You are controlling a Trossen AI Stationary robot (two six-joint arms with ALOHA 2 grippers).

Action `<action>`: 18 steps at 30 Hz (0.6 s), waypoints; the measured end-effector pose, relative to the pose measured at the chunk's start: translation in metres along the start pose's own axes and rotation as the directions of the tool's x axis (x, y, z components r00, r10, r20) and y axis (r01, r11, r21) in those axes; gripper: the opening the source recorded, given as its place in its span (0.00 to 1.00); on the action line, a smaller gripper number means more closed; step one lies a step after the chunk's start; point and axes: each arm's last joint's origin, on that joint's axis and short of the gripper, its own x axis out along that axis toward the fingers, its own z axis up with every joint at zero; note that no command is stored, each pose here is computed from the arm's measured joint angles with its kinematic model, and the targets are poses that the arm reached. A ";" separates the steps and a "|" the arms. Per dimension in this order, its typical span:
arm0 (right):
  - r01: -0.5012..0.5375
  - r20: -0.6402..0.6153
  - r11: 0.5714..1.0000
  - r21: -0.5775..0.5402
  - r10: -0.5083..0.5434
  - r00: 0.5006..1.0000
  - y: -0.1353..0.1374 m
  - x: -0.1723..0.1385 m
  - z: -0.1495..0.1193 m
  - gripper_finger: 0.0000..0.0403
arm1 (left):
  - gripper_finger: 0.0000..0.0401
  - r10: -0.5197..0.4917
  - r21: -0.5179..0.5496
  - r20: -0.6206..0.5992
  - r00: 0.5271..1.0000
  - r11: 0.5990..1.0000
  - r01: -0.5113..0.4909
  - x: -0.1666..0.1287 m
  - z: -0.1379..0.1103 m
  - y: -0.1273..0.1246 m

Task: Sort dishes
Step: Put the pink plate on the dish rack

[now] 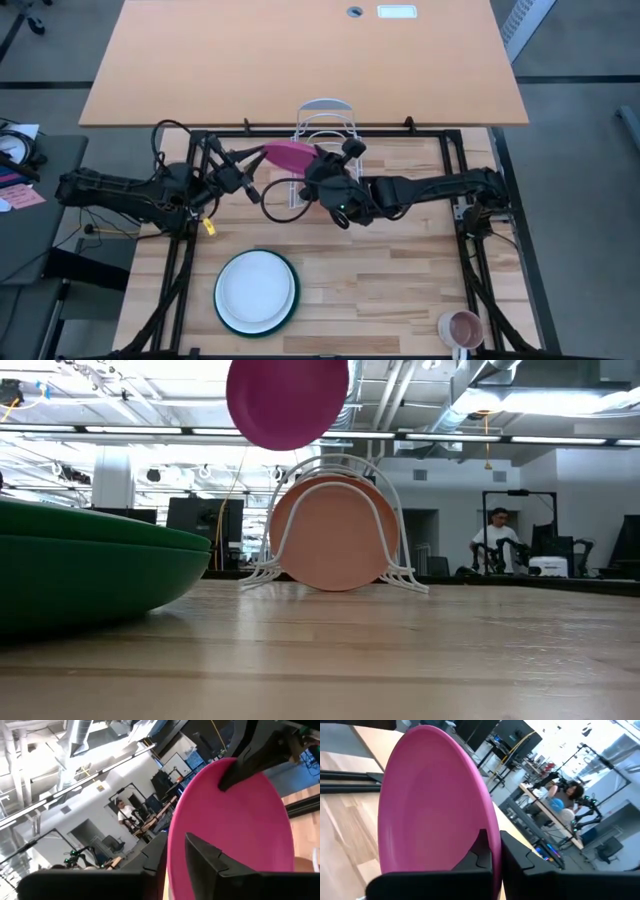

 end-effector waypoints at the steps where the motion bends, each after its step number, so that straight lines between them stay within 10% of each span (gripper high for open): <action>1: 0.006 -0.001 1.000 -0.008 -0.006 1.000 0.000 0.000 0.000 0.03 | 0.16 0.000 0.001 -0.001 1.000 1.000 0.000 0.000 0.000 0.000; 18: 0.132 0.037 0.977 -0.165 -0.127 0.991 -0.037 -0.015 0.039 0.03 | 0.16 0.121 -0.347 0.012 0.993 0.931 -0.109 -0.023 0.003 0.037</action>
